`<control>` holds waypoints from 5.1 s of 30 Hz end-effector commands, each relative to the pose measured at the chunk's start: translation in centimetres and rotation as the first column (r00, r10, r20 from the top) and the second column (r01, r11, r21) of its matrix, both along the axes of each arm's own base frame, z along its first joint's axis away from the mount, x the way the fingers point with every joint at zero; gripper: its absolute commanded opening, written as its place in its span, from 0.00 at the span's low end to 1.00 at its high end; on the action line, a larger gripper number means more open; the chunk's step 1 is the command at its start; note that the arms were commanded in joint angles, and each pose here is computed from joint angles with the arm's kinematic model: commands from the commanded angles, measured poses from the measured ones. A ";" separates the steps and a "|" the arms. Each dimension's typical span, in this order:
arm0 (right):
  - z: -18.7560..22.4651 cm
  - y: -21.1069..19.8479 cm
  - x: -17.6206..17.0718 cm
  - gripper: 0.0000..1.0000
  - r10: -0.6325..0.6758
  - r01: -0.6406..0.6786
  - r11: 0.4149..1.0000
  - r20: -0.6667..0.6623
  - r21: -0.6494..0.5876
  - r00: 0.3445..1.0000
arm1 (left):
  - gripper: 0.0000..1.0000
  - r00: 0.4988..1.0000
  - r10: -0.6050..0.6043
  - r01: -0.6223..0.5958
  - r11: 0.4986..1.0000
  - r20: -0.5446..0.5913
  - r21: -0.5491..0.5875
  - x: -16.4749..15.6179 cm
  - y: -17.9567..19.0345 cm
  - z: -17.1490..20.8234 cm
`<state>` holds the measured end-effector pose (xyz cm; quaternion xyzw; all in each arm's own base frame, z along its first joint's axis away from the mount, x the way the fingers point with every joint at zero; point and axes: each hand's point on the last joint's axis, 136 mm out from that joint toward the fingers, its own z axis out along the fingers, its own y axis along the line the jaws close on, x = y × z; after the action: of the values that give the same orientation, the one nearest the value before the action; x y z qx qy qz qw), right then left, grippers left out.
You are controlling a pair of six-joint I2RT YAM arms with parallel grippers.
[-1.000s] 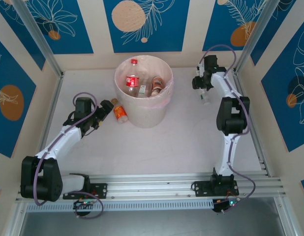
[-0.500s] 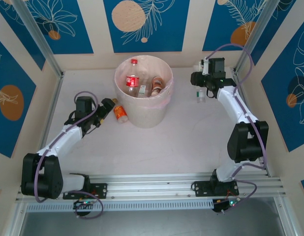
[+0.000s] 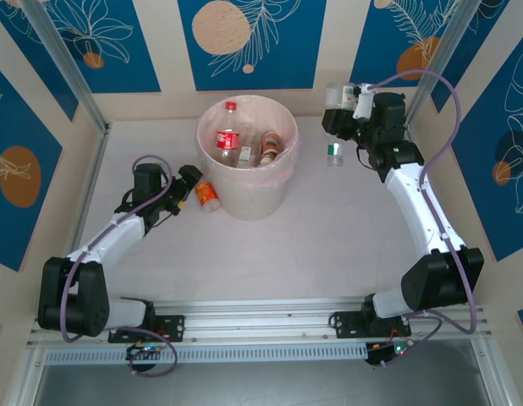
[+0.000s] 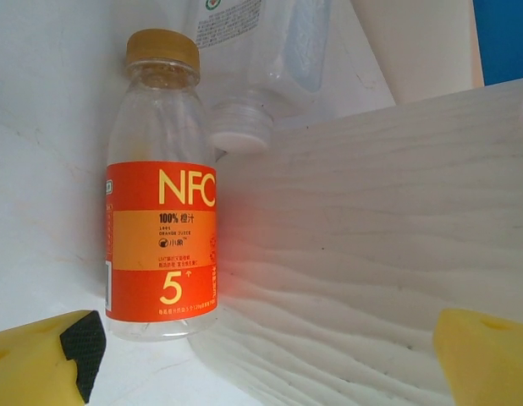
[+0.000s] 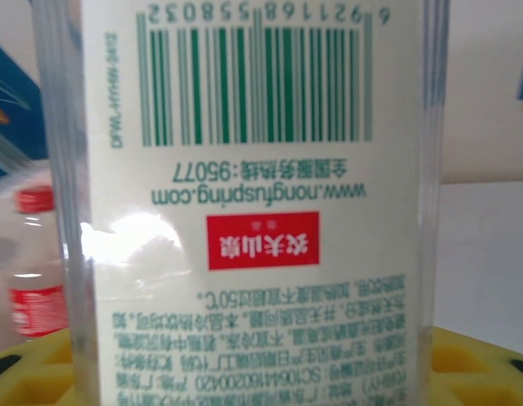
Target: Put the plastic bottles in the bin
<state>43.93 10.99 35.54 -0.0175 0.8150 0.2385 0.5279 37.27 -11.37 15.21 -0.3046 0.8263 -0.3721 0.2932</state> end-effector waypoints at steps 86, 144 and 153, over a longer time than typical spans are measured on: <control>-5.9 16.8 2.0 0.52 0.090 -0.160 0.875 -0.172 -0.457 0.981 | 1.00 0.998 -0.007 0.010 0.998 -0.066 0.056 -0.3 0.3 -2.5; 0.0 -1.5 -8.6 1.00 -0.241 0.231 0.959 0.043 0.162 0.970 | 0.88 0.927 -0.132 0.289 0.846 -0.350 0.448 3.0 -2.3 -12.4; -0.5 -2.0 -8.3 1.00 -0.255 0.248 0.953 0.019 0.174 0.967 | 0.67 0.936 -0.139 0.292 0.821 -0.325 0.490 2.1 -1.4 -11.7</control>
<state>35.77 8.93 35.45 0.1224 0.7736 0.2278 0.5786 40.01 -13.57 3.08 -0.1693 0.9579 -0.1230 0.1964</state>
